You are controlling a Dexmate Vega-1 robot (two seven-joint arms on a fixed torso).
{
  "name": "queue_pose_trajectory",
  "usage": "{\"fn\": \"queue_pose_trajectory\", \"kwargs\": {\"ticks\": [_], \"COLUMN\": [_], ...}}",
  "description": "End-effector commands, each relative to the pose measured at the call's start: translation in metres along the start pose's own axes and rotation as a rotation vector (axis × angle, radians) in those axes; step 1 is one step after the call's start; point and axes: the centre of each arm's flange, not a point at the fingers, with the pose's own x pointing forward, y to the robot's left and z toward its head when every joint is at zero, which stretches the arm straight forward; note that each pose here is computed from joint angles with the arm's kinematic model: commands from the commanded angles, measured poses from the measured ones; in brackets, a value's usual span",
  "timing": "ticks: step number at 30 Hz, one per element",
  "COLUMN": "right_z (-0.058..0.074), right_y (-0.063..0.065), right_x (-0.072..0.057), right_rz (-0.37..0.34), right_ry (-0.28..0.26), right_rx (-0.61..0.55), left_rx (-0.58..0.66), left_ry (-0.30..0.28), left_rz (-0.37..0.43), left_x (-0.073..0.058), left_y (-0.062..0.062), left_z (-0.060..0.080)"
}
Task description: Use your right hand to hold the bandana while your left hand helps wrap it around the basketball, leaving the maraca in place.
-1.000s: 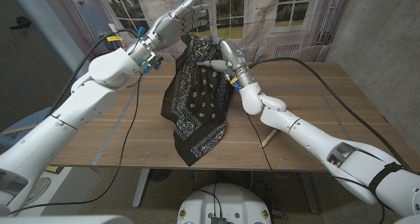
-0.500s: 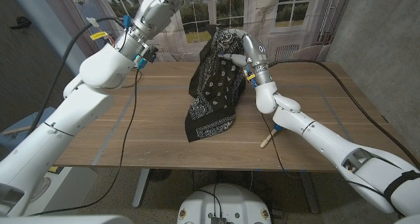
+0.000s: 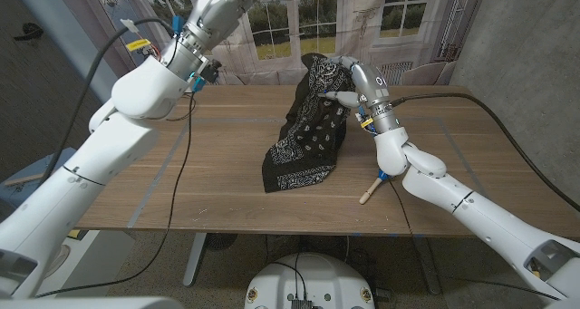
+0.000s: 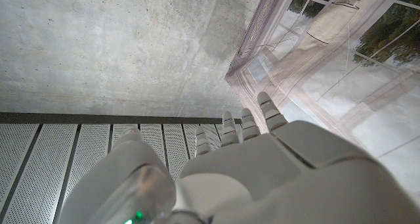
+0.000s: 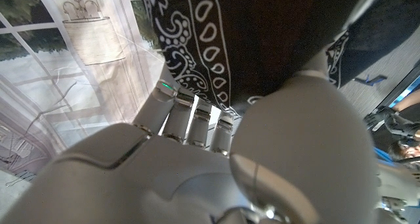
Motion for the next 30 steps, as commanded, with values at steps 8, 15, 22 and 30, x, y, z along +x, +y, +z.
{"fn": "queue_pose_trajectory", "kwargs": {"ticks": [8,15,22,30], "right_z": [0.034,0.036,0.038,0.043], "right_y": [0.004,0.026,0.052,0.077], "right_x": [-0.028,-0.010,-0.001,0.007], "right_rz": [0.531,0.863,1.074,1.274], "right_ry": [-0.015,-0.022,-0.032,-0.044], "right_rx": [-0.003,-0.059,-0.124,-0.225], "left_rx": [-0.040,-0.050,-0.068,-0.111], "left_ry": [0.009,0.017,0.041,0.072], "left_rz": [-0.039,-0.044,-0.056,-0.058], "left_x": [0.017,0.019,0.021,0.022], "left_y": [0.000,0.002,0.003,0.003], "left_z": [-0.019,-0.023,-0.028,-0.040]}}
